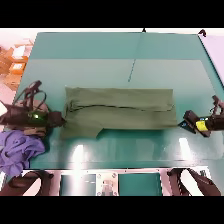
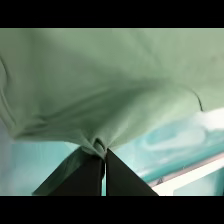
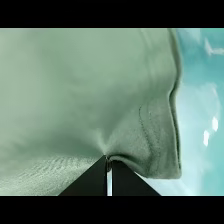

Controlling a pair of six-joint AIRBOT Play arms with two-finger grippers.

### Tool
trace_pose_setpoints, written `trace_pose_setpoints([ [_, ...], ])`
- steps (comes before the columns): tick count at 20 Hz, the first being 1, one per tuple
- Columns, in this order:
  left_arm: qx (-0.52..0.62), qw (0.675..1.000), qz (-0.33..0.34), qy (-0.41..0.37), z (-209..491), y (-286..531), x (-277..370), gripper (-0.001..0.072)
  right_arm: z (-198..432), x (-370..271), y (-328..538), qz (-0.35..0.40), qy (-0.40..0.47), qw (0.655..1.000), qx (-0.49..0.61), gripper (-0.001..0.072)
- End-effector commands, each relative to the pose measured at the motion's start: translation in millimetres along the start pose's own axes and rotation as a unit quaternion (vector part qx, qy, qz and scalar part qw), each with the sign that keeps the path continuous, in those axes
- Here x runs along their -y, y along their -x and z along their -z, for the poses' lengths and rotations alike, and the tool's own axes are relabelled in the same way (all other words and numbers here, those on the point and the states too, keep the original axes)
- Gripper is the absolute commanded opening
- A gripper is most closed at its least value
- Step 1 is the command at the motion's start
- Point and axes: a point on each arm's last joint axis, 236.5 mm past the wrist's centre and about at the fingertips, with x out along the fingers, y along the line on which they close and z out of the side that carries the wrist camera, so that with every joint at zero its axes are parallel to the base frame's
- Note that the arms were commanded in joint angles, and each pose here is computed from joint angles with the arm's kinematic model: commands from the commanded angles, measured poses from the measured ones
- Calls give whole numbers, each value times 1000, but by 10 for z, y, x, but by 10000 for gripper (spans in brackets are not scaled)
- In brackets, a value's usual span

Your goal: Fold the shirts.

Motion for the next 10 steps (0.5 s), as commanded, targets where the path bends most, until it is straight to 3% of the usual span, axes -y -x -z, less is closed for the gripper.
trace_pose_setpoints([
  [1, 29, 999, -4, -28, -530, 42, 60, 21, -390, -364, 119, -55, 13, 998, 32, 15],
  [10, 40, 998, -13, -43, -1962, -634, -169, 23, -1638, -980, -458, -98, 28, 993, 60, 15],
])
